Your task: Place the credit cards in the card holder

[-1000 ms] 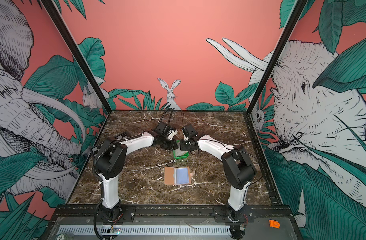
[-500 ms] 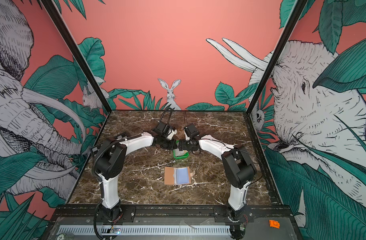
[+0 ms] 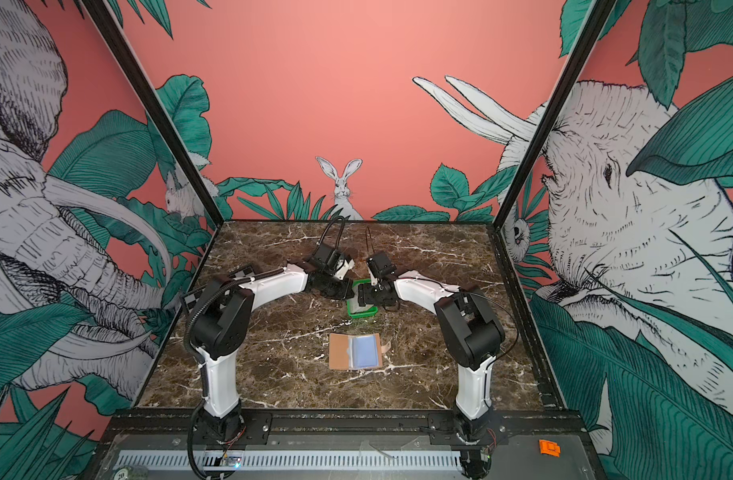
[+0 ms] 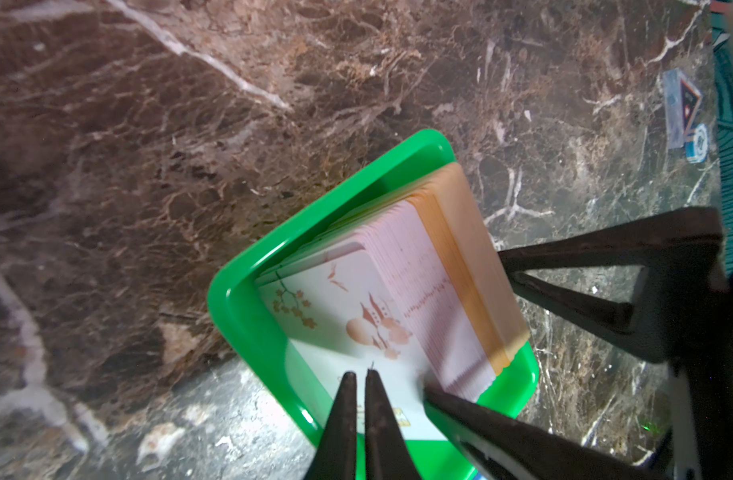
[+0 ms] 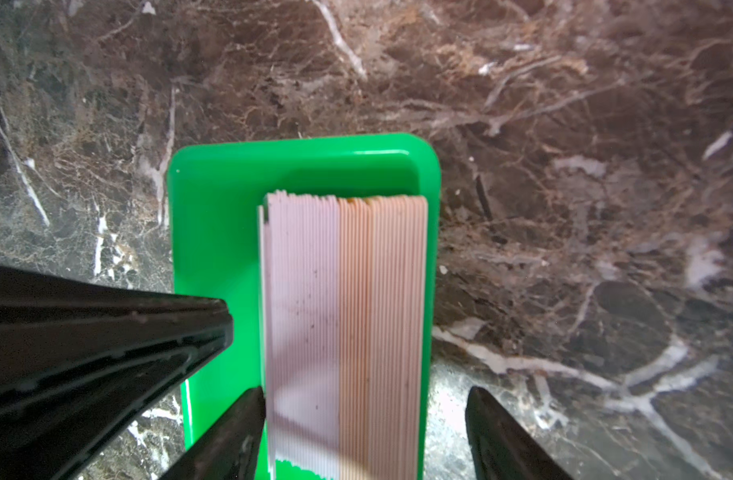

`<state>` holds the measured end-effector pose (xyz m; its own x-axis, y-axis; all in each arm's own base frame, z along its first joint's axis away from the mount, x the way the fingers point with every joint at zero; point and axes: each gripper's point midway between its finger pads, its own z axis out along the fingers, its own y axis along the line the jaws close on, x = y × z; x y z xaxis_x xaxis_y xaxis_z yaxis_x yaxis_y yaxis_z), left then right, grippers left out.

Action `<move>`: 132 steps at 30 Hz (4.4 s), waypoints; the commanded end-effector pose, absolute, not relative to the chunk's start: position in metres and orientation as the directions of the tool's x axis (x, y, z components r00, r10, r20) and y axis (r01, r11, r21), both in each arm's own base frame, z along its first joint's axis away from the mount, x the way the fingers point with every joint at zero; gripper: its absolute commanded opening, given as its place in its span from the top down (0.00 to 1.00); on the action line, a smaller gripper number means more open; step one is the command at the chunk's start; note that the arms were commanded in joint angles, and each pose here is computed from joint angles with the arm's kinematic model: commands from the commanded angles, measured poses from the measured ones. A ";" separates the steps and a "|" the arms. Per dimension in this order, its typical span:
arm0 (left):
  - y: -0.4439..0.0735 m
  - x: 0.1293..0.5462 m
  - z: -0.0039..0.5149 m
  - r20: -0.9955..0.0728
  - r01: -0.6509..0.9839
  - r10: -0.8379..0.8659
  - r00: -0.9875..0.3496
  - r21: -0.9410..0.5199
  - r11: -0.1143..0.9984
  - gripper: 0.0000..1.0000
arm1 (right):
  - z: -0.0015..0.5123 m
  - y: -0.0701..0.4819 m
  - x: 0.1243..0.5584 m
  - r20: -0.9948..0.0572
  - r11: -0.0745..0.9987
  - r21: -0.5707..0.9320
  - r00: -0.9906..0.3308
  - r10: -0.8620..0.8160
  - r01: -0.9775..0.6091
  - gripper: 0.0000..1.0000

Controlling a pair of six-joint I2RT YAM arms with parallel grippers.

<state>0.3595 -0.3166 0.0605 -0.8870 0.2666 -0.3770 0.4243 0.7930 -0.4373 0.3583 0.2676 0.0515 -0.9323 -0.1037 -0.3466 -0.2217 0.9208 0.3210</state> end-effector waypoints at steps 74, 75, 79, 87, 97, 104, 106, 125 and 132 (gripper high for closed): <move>-0.323 0.347 0.045 -0.310 0.407 0.286 -0.907 -0.473 0.781 0.81 | 0.088 0.300 0.380 -0.391 0.848 0.474 -0.920 -0.039 -0.237 0.86; -0.323 0.347 0.045 -0.309 0.406 0.285 -0.907 -0.473 0.782 0.81 | 0.087 0.301 0.380 -0.390 0.848 0.473 -0.920 -0.040 -0.237 0.86; -0.324 0.347 0.045 -0.311 0.409 0.287 -0.906 -0.473 0.780 0.80 | 0.083 0.302 0.380 -0.385 0.852 0.468 -0.922 -0.044 -0.236 0.87; -0.323 0.347 0.045 -0.310 0.408 0.286 -0.907 -0.473 0.781 0.81 | 0.079 0.302 0.381 -0.382 0.859 0.454 -0.922 -0.053 -0.238 0.88; -0.324 0.347 0.045 -0.310 0.411 0.289 -0.906 -0.472 0.780 0.81 | 0.073 0.304 0.379 -0.373 0.862 0.447 -0.926 -0.062 -0.238 0.90; -0.324 0.346 0.044 -0.308 0.411 0.291 -0.906 -0.472 0.780 0.81 | 0.070 0.303 0.379 -0.371 0.868 0.434 -0.926 -0.071 -0.240 0.90; -0.324 0.346 0.044 -0.309 0.411 0.291 -0.906 -0.470 0.781 0.81 | 0.069 0.303 0.379 -0.371 0.870 0.431 -0.926 -0.072 -0.240 0.90; -0.321 0.351 0.060 -0.354 0.434 0.291 -0.889 -0.447 0.783 0.81 | 0.084 0.303 0.378 -0.394 0.867 0.434 -0.917 -0.060 -0.243 1.00; -0.318 0.350 0.073 -0.383 0.443 0.284 -0.879 -0.436 0.784 0.81 | 0.101 0.302 0.373 -0.420 0.860 0.445 -0.906 -0.048 -0.252 1.00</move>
